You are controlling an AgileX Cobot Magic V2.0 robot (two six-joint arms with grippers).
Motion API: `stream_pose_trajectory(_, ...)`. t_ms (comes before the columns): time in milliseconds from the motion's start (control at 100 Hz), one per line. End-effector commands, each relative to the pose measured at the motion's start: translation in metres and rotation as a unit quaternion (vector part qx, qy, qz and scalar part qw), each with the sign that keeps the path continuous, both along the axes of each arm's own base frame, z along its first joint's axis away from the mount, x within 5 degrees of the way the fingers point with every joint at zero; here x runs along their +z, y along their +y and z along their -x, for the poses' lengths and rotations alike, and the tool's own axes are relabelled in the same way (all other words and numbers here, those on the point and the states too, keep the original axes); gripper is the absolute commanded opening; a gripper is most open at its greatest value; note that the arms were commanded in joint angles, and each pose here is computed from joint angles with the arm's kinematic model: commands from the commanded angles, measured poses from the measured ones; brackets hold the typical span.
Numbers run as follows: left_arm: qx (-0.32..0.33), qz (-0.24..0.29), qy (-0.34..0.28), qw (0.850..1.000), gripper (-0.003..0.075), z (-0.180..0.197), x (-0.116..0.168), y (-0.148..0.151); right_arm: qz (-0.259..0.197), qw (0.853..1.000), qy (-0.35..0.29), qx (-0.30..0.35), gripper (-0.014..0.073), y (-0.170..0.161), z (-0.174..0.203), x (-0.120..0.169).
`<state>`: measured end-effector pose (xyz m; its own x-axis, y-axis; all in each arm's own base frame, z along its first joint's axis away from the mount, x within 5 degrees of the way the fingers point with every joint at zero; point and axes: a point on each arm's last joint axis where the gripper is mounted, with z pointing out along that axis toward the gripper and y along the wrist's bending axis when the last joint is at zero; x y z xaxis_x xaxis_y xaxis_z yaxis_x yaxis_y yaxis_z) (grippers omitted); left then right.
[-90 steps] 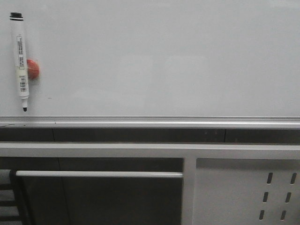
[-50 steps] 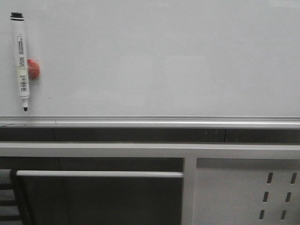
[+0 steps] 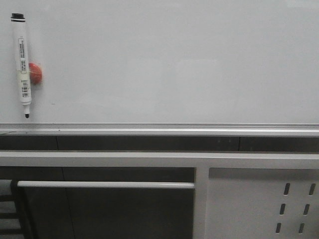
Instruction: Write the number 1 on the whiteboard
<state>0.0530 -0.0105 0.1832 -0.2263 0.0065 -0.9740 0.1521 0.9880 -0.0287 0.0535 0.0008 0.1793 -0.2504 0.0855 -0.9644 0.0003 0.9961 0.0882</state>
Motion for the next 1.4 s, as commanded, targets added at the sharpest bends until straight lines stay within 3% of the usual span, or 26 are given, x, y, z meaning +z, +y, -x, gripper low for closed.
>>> stream_pose_trajectory(0,0.011,0.040,-0.052,0.998,-0.0018,-0.001,0.004,0.001,-0.001,1.000,-0.008,-0.002,-0.0062,0.000,0.000,-0.006)
stream_pose_trajectory(90,0.012,0.171,-0.054,0.984,-0.0018,-0.001,0.009,-0.002,0.004,1.000,-0.023,-0.002,-0.0062,0.000,0.000,-0.004)
stream_pose_trajectory(160,0.015,0.234,-0.057,0.971,-0.0018,-0.001,0.011,-0.003,0.000,0.998,-0.062,0.000,-0.0062,0.000,-0.002,0.003)
stream_pose_trajectory(220,0.018,0.276,-0.059,0.959,-0.0018,-0.001,0.013,-0.003,-0.034,0.993,-0.112,0.000,-0.0062,0.001,-0.002,0.013)
stream_pose_trajectory(370,0.024,0.427,-0.045,0.903,-0.0018,0.000,0.017,-0.003,-0.122,0.969,-0.217,-0.013,-0.0062,-0.001,-0.001,0.032)
stream_pose_trajectory(420,0.026,0.451,-0.043,0.891,-0.0018,0.000,0.018,-0.003,-0.164,0.957,-0.236,-0.022,-0.0062,-0.004,0.000,0.036)
stream_pose_trajectory(570,0.023,0.453,-0.053,0.890,-0.0018,0.000,0.025,-0.003,-0.285,0.915,-0.279,-0.054,-0.0062,-0.012,0.003,0.045)
stream_pose_trajectory(740,0.000,0.376,-0.061,0.925,-0.0016,0.002,0.039,-0.006,-0.304,0.895,-0.321,-0.065,-0.0062,-0.016,0.007,0.057)
stream_pose_trajectory(870,-0.015,0.285,-0.094,0.954,0.0041,0.004,0.063,-0.006,-0.310,0.893,-0.322,-0.057,-0.0062,-0.015,0.009,0.066)
stream_pose_trajectory(940,-0.028,0.241,-0.098,0.965,0.0127,0.004,0.076,-0.008,-0.301,0.903,-0.303,-0.040,-0.0062,-0.011,0.009,0.072)
stream_pose_trajectory(1090,-0.057,0.155,-0.077,0.983,0.0306,-0.006,0.099,-0.014,-0.205,0.953,-0.223,0.009,-0.0060,0.002,0.011,0.087)
stream_pose_trajectory(1240,-0.082,0.068,-0.041,0.993,0.0321,-0.026,0.110,-0.019,-0.164,0.970,-0.176,0.027,-0.0004,0.007,0.013,0.105)
stream_pose_trajectory(1390,-0.105,0.016,-0.033,0.994,0.0321,-0.041,0.118,-0.024,-0.099,0.981,-0.161,0.042,0.0214,0.009,0.015,0.120)
